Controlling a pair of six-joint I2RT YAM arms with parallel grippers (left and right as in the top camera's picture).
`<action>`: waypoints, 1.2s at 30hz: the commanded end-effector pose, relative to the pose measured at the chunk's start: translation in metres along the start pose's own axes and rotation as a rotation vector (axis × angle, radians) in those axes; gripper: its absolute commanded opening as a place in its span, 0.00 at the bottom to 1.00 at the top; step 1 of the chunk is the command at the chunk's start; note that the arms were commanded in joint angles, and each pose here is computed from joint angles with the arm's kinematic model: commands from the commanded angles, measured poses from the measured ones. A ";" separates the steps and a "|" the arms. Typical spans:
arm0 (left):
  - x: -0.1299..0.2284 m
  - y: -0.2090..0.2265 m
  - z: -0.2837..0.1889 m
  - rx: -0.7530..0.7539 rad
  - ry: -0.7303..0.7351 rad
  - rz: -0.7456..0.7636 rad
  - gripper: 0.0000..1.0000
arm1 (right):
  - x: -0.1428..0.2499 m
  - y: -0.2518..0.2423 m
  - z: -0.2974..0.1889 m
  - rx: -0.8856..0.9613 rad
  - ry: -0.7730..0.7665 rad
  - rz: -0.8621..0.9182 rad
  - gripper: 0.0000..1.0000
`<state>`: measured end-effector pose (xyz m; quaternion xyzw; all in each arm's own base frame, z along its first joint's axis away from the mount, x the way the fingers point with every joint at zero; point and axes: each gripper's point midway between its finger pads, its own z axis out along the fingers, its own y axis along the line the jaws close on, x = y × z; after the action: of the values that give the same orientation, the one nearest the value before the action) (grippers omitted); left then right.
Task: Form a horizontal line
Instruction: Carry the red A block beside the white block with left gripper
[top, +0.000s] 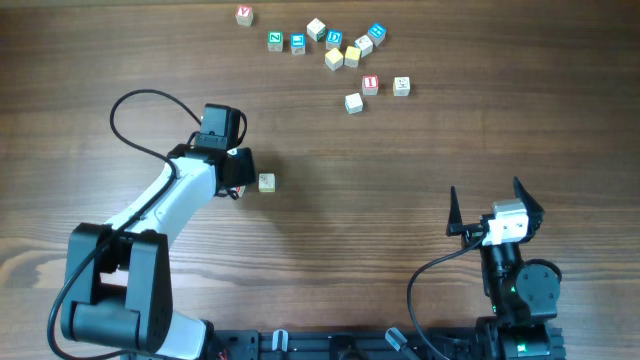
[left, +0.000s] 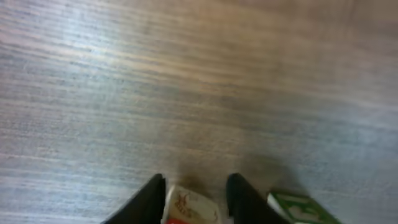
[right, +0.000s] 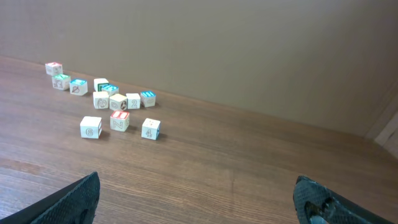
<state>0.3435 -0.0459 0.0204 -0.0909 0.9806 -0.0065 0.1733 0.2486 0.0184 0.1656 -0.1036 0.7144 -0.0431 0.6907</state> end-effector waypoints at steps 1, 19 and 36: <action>-0.005 0.002 0.001 -0.014 -0.029 0.004 0.48 | -0.001 -0.001 0.000 0.005 -0.007 -0.006 1.00; 0.017 -0.002 0.000 0.020 0.067 0.010 0.30 | -0.001 -0.001 0.000 0.005 -0.007 -0.006 1.00; -0.033 0.005 -0.002 -0.046 -0.151 -0.048 0.21 | -0.001 -0.001 0.000 0.005 -0.007 -0.006 0.99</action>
<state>0.3673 -0.0442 0.0300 -0.0950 0.9693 -0.0041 0.2268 0.2486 0.0184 0.1656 -0.1036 0.7144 -0.0431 0.6907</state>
